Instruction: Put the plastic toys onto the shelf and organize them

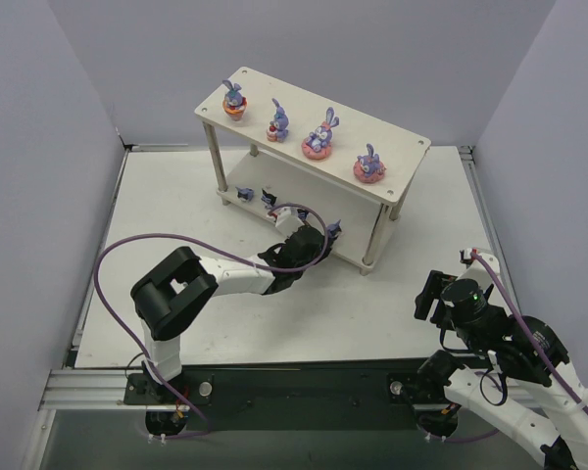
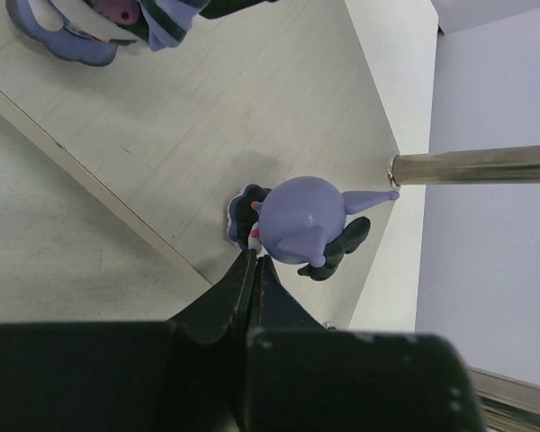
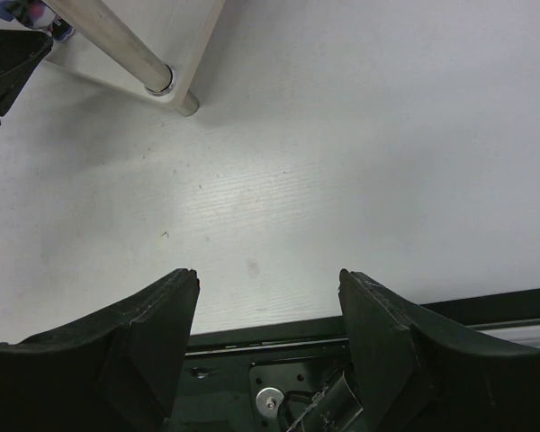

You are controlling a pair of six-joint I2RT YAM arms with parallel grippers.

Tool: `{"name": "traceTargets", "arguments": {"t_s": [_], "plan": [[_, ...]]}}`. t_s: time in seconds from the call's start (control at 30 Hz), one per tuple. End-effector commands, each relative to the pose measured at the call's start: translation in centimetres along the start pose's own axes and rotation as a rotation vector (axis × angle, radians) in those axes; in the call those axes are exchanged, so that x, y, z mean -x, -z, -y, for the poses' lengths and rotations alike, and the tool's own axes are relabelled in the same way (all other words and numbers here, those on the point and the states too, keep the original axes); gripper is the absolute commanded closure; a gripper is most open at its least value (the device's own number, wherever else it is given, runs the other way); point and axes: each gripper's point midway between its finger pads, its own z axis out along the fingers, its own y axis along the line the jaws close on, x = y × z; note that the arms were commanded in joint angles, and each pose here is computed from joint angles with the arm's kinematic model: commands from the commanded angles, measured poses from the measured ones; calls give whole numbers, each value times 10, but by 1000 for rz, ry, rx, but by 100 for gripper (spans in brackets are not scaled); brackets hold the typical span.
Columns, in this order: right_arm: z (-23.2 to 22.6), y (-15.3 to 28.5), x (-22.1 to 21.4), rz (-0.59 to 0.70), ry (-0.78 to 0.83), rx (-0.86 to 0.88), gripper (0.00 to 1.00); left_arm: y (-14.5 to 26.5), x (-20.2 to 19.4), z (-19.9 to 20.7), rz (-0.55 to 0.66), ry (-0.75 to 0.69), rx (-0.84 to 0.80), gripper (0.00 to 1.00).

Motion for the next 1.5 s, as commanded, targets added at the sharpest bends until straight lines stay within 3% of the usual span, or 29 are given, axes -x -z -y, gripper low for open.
{"name": "traceTargets", "arguments": {"t_s": [0.0, 0.97, 1.47], "plan": [[10, -2, -3, -2, 19, -48, 35, -6, 14, 12, 46, 35, -12, 100], [11, -3, -4, -7, 27, -60, 35, -23, 29, 8, 66, 42, -12, 100], [11, -4, -4, -8, 27, -61, 35, -11, 20, 0, 29, 43, 19, 100]]}}
